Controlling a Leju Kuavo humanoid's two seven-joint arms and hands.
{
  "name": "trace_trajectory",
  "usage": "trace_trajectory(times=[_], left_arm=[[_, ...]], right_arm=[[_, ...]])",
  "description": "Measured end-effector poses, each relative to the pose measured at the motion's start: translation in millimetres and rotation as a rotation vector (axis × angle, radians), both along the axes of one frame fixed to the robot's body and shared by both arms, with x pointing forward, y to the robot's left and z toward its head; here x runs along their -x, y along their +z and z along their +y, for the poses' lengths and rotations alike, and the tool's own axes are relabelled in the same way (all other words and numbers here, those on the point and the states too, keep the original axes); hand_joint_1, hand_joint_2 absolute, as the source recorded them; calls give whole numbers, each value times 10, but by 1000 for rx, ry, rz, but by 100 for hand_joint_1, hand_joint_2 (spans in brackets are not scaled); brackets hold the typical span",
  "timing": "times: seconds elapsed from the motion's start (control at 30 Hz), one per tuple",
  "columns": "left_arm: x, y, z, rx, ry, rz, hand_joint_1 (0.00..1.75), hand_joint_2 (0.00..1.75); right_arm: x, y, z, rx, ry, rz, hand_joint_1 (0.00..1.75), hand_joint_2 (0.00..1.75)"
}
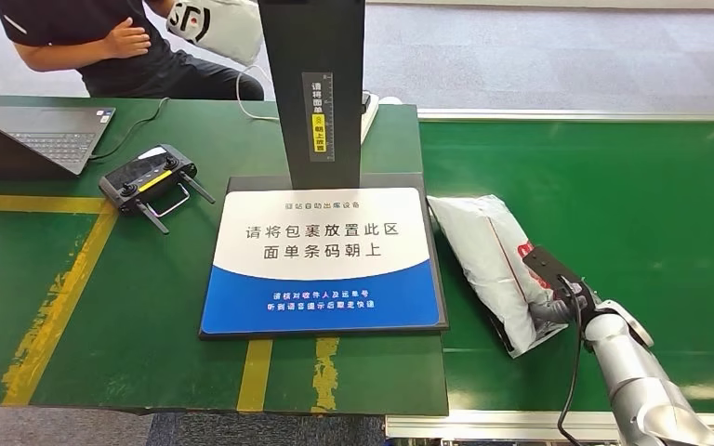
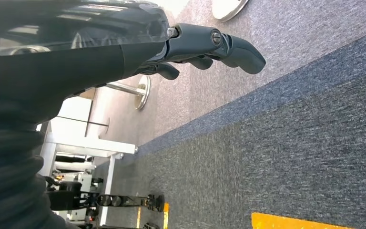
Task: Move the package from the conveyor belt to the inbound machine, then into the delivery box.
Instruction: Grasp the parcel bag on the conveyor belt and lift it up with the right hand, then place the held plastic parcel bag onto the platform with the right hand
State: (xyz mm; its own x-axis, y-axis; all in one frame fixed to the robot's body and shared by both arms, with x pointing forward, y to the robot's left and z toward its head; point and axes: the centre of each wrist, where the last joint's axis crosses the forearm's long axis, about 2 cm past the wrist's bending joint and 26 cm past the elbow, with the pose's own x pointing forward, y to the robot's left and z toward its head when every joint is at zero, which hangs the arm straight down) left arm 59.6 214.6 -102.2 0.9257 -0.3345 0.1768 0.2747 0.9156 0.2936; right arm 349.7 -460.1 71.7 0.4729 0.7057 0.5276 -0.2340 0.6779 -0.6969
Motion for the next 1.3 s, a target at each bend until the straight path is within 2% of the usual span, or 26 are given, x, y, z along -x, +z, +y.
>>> trace_trajectory(times=[0.57, 0.83, 1.03, 1.17, 1.3], left_arm=[[7, 3, -28, 14, 7, -12, 0, 175], [11, 9, -63, 9, 22, -14, 0, 175], [13, 9, -69, 21, 15, -10, 0, 175], [14, 8, -70, 26, 11, -15, 0, 175], [12, 9, -70, 27, 0, -25, 0, 175]], right_arm=[[23, 0, -16, -6, -3, -141, 175, 175], [20, 181, -26, 108, -131, -577, 175, 175], [93, 537, 140, 159, -192, -964, 175, 175], [144, 771, 270, 45, -123, -1054, 175, 175], [128, 894, 472, -78, 52, -1008, 175, 175]])
